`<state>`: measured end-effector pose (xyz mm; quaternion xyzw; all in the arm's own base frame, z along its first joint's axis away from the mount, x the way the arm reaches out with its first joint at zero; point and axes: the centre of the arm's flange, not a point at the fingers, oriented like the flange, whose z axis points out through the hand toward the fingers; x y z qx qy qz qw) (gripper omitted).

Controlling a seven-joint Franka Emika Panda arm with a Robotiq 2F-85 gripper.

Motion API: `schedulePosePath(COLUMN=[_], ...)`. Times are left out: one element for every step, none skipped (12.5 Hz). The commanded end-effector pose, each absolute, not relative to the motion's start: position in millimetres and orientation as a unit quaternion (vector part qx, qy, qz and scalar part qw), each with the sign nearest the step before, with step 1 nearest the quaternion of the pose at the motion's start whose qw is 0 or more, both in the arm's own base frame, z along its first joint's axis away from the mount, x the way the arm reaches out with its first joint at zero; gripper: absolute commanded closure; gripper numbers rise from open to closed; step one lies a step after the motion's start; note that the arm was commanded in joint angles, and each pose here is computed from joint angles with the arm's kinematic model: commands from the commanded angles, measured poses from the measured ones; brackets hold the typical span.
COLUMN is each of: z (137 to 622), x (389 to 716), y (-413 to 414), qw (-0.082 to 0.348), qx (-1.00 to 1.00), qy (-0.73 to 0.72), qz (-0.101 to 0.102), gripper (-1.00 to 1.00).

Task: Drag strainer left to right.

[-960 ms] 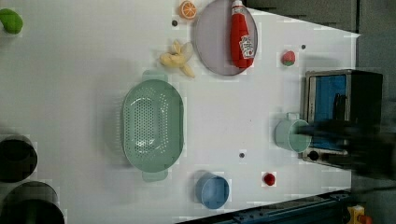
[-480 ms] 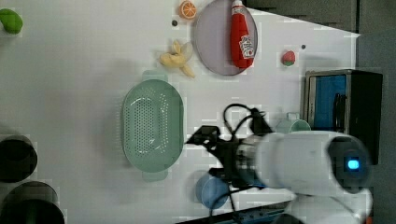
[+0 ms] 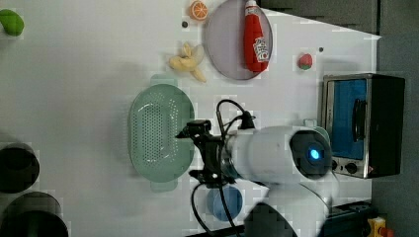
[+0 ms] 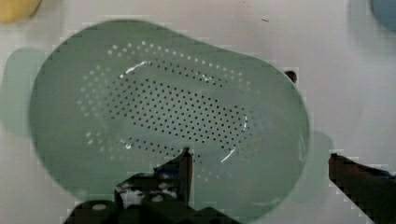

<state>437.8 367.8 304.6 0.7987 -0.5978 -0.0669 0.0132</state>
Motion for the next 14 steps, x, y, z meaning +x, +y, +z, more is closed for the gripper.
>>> schedulePosePath(z=[249.9,236.1,222.8,211.8,202.3,193.1,184.0,175.7,169.8,164.8,161.6,158.8,154.9,151.8], x=[456.2,458.0,457.2,456.0,455.8,455.5,453.6,451.1,450.0,451.0,453.2,454.6,454.4,455.4], y=[345.0,345.1,344.3,342.5,339.2,333.6,328.0,322.9,319.8,314.6,309.1,302.7,295.6,287.4], qw=[0.021,0.013,0.009,0.006,0.002,0.001,0.005,0.008,0.006,0.002,-0.004,-0.003,0.002,0.007], qx=[0.732,0.732,0.730,0.727,0.726,0.727,0.730,0.730,0.729,0.725,0.722,0.719,0.716,0.715], qy=[-0.675,-0.675,-0.677,-0.679,-0.680,-0.680,-0.677,-0.677,-0.679,-0.683,-0.686,-0.690,-0.693,-0.695], qz=[-0.087,-0.091,-0.098,-0.102,-0.102,-0.098,-0.093,-0.091,-0.091,-0.089,-0.086,-0.084,-0.082,-0.078], gripper=[-1.00,-1.00,-1.00,-1.00,-1.00,-1.00,-1.00,-1.00,-1.00,-1.00,-1.00,-1.00,-1.00,-1.00])
